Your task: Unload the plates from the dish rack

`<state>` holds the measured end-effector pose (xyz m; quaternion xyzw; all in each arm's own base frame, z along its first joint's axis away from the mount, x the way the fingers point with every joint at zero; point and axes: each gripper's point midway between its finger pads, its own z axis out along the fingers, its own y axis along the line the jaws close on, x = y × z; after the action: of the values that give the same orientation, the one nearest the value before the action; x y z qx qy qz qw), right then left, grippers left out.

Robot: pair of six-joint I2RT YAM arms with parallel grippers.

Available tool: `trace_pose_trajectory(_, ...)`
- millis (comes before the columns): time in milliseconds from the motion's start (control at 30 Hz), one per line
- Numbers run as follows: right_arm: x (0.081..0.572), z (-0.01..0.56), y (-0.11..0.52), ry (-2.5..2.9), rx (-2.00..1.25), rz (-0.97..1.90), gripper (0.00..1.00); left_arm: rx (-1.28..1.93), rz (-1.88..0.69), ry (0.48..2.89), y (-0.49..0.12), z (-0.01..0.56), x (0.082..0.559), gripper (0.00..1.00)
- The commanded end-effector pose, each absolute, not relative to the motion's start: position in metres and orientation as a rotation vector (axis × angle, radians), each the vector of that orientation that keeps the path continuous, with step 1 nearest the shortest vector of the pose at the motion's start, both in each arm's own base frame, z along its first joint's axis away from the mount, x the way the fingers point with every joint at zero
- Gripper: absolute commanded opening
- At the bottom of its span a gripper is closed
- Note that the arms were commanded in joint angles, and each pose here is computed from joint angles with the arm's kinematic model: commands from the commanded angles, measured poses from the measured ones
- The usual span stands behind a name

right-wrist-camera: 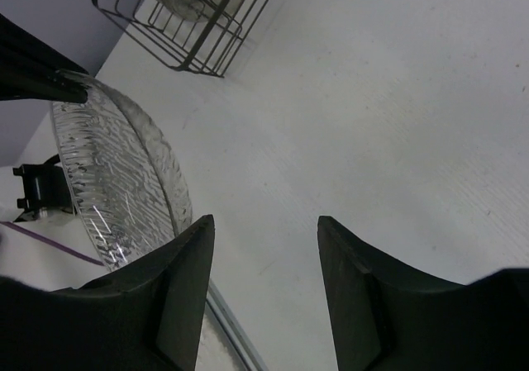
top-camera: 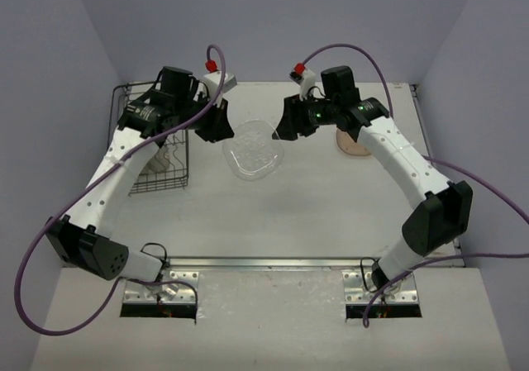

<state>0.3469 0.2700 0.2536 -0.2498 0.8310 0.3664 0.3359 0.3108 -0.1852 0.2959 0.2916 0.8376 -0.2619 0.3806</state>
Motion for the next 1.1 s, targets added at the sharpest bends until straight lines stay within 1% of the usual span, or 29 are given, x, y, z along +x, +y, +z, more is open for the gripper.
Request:
trace_pose_trajectory(0,0.347,0.251,0.283,2.190,-0.679,0.925,0.53,0.807,-0.681,2.108,-0.198,0.294,0.310,0.00)
trace_pose_trajectory(100,0.347,0.246,0.287,2.206,-0.687,0.925,0.50,0.816,-0.677,2.113,-0.201,0.292,0.309,0.00)
trace_pose_trajectory(200,0.348,0.243,0.286,2.210,-0.691,0.909,0.44,0.815,-0.664,2.115,-0.200,0.290,0.311,0.00)
trace_pose_trajectory(433,0.356,0.243,0.268,2.212,-0.676,0.781,0.41,0.825,-0.601,2.139,-0.193,0.282,0.313,0.00)
trace_pose_trajectory(533,0.363,0.252,0.252,2.204,-0.643,0.781,0.41,0.829,-0.559,2.148,-0.186,0.277,0.311,0.00)
trace_pose_trajectory(633,0.367,0.270,0.237,2.177,-0.606,0.873,0.42,0.835,-0.524,2.162,-0.180,0.270,0.309,0.00)
trace_pose_trajectory(767,0.351,0.283,0.244,2.114,-0.697,0.979,0.45,0.840,-0.527,2.163,-0.181,0.267,0.310,0.00)
trace_pose_trajectory(1067,0.328,0.254,0.262,2.215,-0.794,1.057,0.46,0.841,-0.553,2.160,-0.186,0.267,0.315,0.00)
